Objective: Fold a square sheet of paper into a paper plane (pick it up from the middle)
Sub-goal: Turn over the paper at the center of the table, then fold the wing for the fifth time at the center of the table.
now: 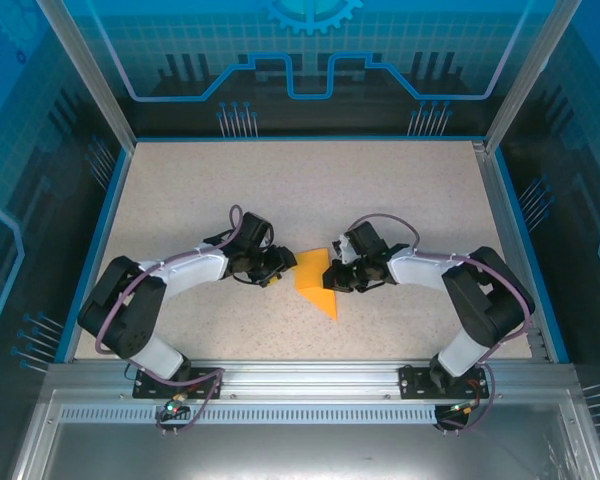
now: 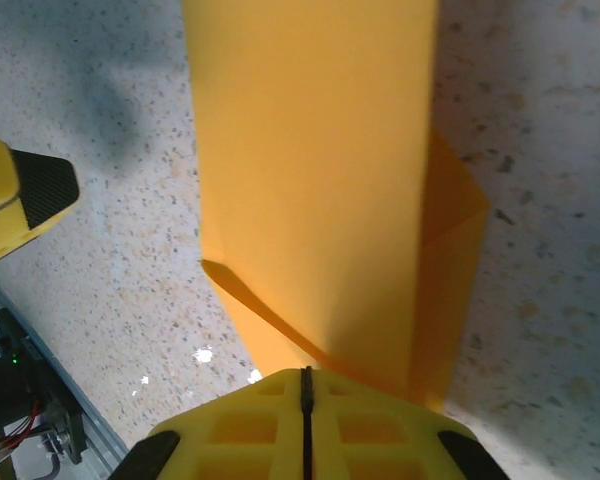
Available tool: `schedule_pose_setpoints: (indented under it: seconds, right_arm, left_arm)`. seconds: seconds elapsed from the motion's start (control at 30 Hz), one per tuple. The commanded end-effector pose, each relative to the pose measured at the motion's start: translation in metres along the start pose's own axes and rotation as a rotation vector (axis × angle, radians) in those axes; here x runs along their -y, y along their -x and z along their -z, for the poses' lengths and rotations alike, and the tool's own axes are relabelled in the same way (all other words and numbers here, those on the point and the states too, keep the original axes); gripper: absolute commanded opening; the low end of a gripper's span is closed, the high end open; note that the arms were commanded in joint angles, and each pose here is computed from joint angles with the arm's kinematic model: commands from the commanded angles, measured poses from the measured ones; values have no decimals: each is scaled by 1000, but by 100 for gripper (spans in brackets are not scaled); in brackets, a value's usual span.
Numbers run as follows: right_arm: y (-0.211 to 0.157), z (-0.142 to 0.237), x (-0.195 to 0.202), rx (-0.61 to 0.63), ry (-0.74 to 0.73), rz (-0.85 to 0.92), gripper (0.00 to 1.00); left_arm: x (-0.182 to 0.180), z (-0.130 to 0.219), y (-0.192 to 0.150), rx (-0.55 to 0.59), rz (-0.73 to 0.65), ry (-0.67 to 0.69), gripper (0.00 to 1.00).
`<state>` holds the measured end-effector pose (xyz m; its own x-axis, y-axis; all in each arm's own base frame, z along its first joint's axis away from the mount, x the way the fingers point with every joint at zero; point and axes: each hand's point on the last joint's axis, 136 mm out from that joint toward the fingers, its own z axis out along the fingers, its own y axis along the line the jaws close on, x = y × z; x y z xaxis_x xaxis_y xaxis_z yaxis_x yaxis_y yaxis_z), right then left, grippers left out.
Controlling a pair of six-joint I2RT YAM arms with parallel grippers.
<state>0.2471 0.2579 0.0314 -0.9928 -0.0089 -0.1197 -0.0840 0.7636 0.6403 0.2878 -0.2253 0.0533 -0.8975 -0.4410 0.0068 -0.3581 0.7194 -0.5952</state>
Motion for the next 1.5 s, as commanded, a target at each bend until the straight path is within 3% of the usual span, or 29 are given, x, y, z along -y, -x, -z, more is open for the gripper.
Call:
schedule_pose_setpoints:
  seconds: [0.0,0.67,1.47]
  right_arm:
    - [-7,-5,14,-30,-7,-19,9]
    - [-25,-20,69,-48,-21,-161,9]
    - [-27,-22,80,-48,-53,-186,10]
  left_arm:
    - [11,-1,2,-23,-9,-28,53]
    - [20,-22,-1,-100,8,-68,54]
    - [22,-40,-3,-144,64,-118,45]
